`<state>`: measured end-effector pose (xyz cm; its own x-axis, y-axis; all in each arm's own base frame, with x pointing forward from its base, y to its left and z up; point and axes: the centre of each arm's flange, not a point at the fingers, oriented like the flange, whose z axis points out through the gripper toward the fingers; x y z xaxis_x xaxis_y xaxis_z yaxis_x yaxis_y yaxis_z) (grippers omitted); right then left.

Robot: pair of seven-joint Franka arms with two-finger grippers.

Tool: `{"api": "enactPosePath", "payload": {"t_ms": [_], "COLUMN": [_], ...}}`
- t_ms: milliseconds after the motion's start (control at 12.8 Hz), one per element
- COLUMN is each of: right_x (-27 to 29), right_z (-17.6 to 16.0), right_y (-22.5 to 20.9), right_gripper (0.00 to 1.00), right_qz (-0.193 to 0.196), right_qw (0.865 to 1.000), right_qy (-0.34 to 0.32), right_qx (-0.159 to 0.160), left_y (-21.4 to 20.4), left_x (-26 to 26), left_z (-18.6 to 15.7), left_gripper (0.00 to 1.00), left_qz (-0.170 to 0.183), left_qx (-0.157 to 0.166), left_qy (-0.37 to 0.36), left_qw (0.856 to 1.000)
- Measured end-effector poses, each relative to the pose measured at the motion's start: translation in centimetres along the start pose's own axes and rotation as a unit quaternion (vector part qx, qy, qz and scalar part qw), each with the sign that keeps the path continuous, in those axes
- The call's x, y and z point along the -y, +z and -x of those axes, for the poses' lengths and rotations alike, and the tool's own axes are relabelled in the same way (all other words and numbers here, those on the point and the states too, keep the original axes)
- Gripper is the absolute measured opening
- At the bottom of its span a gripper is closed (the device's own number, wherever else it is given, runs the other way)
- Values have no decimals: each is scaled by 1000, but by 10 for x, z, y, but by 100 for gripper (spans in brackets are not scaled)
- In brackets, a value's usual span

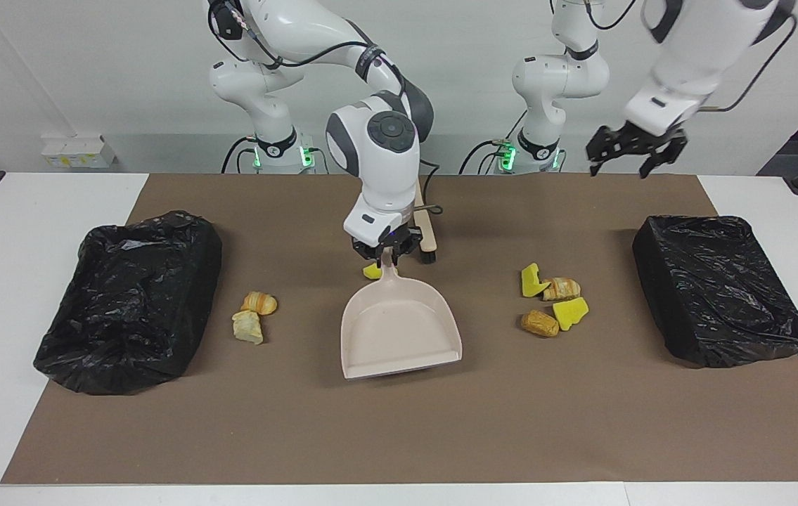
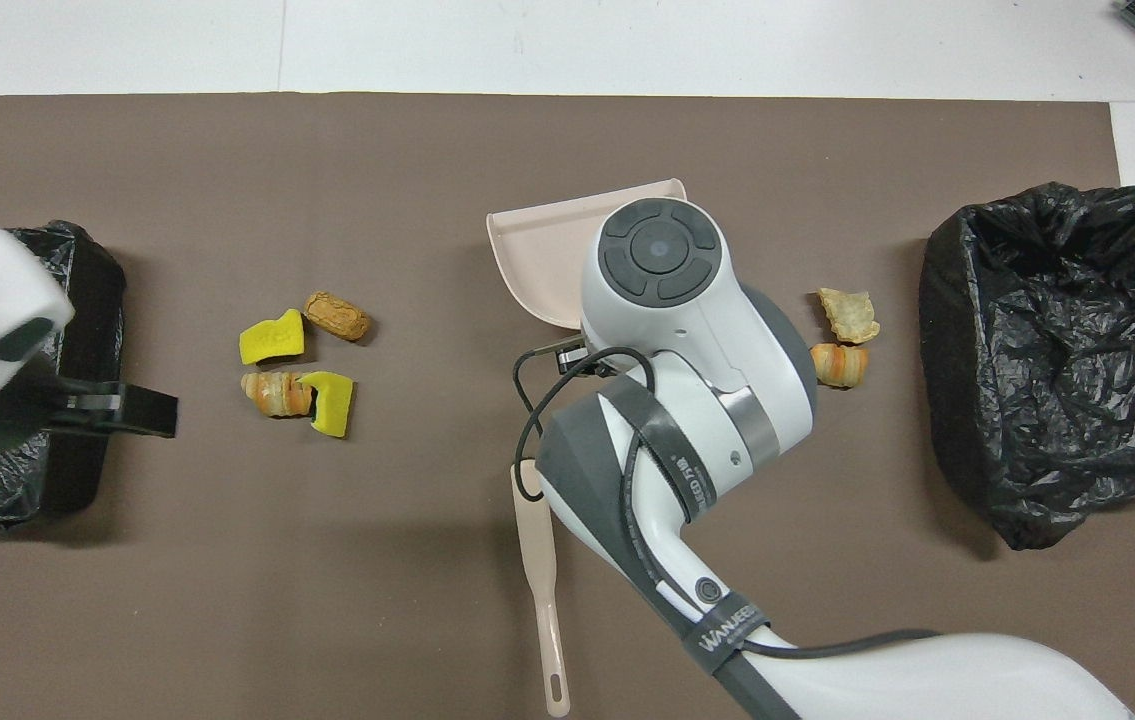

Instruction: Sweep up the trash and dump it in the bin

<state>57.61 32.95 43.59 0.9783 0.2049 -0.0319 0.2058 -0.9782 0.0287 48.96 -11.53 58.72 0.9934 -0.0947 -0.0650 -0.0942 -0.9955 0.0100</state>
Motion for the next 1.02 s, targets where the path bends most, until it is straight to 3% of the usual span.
{"api": "enactPosePath", "payload": {"t_ms": [469,704,1017], "right_x": [-48,-59,-84], "right_z": [-11,-9,-9], "right_y": [-9,-10,-10], "right_gripper": [31,31,31], "right_qz": [-1,-1,-3], "right_qw": [993,973,950], "right_qy": [-115,-230,-311], "right_qx": [-4,9,25], "left_y": [103,131,196], "left_x": [-158,-210,-288], "left_z": [46,85,148], "left_gripper": [100,100,100], "left_qz": [-2,26,27], "left_qx": [-2,8,6], "left_qy": [-32,-49,-67], "left_qw": [999,998,997]}}
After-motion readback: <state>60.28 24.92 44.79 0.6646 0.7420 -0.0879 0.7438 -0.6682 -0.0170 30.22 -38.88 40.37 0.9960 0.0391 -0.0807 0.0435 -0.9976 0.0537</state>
